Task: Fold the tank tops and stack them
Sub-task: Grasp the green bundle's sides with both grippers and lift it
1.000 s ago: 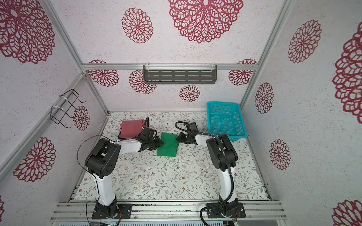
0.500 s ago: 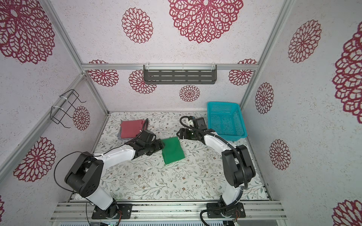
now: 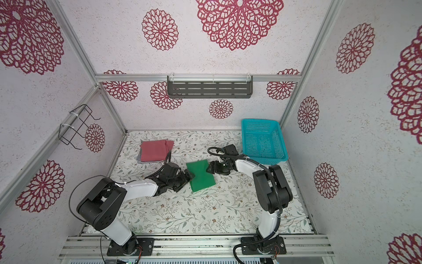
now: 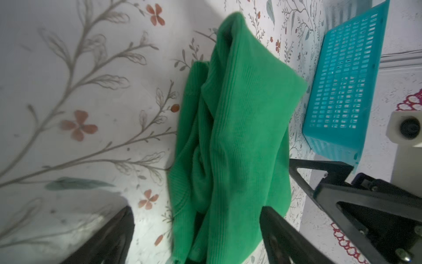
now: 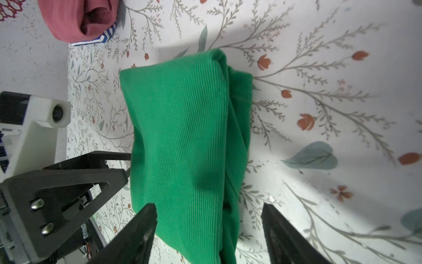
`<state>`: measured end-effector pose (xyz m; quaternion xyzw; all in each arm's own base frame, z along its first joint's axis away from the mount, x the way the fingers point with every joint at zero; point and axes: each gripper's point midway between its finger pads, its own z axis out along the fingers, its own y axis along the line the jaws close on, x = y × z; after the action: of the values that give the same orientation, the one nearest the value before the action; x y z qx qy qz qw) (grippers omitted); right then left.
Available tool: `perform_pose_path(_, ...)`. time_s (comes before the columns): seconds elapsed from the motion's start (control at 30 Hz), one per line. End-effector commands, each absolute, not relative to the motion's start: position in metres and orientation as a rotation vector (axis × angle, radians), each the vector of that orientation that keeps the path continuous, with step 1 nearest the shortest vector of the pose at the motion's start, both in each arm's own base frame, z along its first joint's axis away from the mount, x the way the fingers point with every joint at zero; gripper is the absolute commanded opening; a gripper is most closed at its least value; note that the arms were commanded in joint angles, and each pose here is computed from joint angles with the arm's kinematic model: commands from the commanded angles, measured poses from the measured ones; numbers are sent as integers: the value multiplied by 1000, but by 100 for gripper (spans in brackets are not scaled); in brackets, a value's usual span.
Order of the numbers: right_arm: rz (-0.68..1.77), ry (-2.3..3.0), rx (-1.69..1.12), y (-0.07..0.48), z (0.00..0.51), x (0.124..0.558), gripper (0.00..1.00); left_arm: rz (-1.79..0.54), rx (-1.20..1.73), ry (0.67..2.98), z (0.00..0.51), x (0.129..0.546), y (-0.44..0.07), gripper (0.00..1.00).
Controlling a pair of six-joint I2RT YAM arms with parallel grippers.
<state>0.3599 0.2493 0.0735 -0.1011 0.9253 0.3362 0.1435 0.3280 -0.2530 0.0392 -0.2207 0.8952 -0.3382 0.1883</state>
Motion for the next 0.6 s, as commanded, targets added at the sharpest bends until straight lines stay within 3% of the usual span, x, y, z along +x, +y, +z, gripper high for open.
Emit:
perform_pose_path(0.0,1046,2659,-295,256,70,357,74,-867,-711,2604,8,309,-250,87)
perform_pose_path(0.2,1088,2665,-298,262,60,354,74,-779,-784,2614,-8,299,-237,79)
perform_pose_path(0.43,1117,2695,-319,271,47,343,74,-783,-822,2631,-27,294,-241,78)
perform_pose_path(0.57,1138,2691,-308,277,43,342,73,-762,-857,2627,-40,295,-238,67)
